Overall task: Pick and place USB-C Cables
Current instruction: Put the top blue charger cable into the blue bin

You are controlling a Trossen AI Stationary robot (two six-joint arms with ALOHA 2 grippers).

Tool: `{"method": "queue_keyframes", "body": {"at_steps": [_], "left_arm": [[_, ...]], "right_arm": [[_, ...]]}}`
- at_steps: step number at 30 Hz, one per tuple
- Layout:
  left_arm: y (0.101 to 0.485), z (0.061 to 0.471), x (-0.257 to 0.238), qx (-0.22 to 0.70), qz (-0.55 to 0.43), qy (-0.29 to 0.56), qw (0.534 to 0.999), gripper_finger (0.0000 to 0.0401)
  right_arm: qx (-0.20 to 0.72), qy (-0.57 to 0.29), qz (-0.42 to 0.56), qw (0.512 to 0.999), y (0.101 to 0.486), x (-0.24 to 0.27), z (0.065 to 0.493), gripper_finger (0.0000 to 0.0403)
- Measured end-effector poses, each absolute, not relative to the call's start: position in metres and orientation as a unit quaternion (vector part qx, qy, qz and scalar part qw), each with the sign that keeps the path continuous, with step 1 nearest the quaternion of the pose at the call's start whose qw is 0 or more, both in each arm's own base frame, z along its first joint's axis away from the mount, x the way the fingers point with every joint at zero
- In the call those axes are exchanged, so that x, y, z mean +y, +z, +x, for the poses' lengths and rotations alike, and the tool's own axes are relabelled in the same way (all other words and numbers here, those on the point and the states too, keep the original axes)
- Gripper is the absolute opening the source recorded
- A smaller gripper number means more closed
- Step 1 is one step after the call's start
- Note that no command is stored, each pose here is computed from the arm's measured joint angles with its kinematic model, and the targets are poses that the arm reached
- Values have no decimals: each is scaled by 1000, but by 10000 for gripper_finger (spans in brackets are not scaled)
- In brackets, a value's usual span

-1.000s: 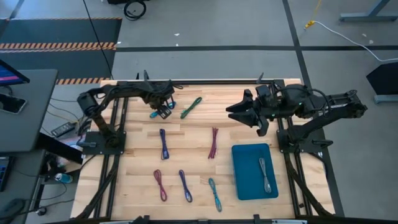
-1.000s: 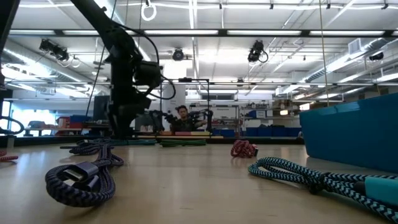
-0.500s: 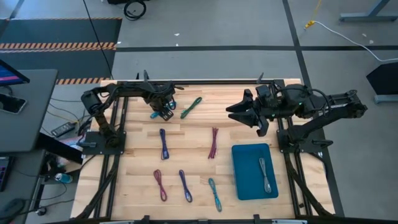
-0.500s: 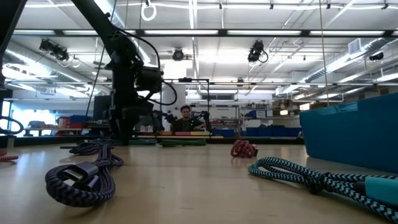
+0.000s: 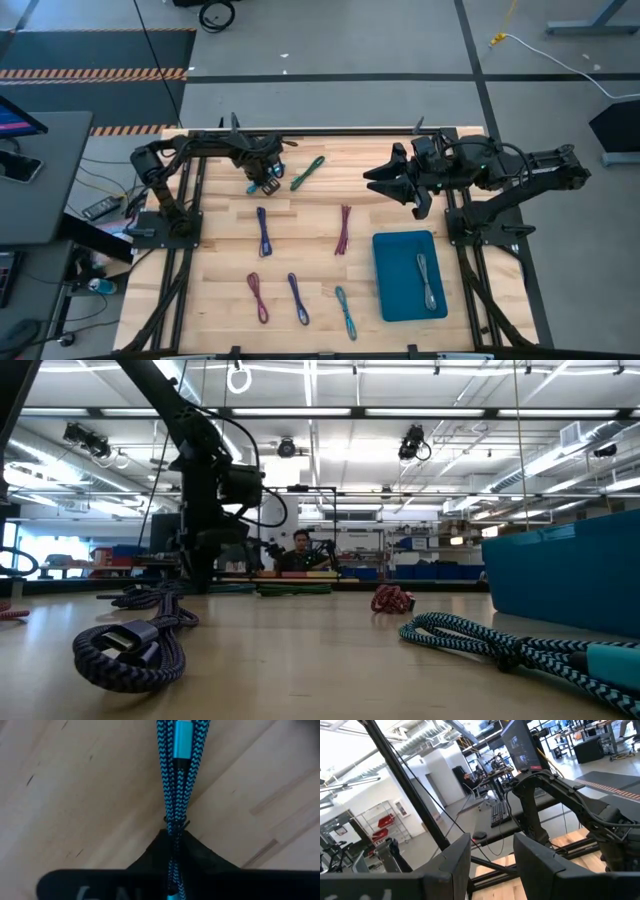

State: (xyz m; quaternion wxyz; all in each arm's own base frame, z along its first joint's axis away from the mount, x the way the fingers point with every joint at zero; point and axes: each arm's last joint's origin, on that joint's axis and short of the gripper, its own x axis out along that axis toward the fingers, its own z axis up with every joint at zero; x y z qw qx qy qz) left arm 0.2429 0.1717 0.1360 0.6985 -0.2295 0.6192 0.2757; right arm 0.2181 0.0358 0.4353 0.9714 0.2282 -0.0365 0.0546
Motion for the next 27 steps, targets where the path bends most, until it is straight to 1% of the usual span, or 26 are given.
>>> {"method": "queue_keyframes", "body": {"at_steps": [5, 9, 11, 15, 18, 20, 23, 27], "left_arm": [[150, 238, 168, 623, -227, 273, 697, 23], [176, 231, 163, 611, -224, 276, 707, 22], [193, 229, 161, 592, -221, 282, 722, 22], [239, 223, 153, 529, -217, 298, 765, 22], [279, 219, 143, 461, -212, 304, 806, 22], [307, 216, 132, 416, -202, 298, 835, 22], [345, 209, 116, 351, -194, 286, 870, 22], [386, 202, 93, 266, -175, 253, 913, 22]], "right_arm": [[-38, 53, 221, 973, 436, 35, 217, 152], [-46, 47, 206, 976, 439, 32, 209, 146], [-46, 36, 199, 978, 440, 29, 205, 141], [-20, -7, 182, 983, 436, 22, 198, 137], [19, -64, 173, 983, 427, 15, 197, 137], [45, -104, 167, 979, 420, 11, 197, 138], [61, -150, 159, 974, 414, 6, 203, 138], [63, -173, 148, 972, 408, -1, 219, 137]]}}
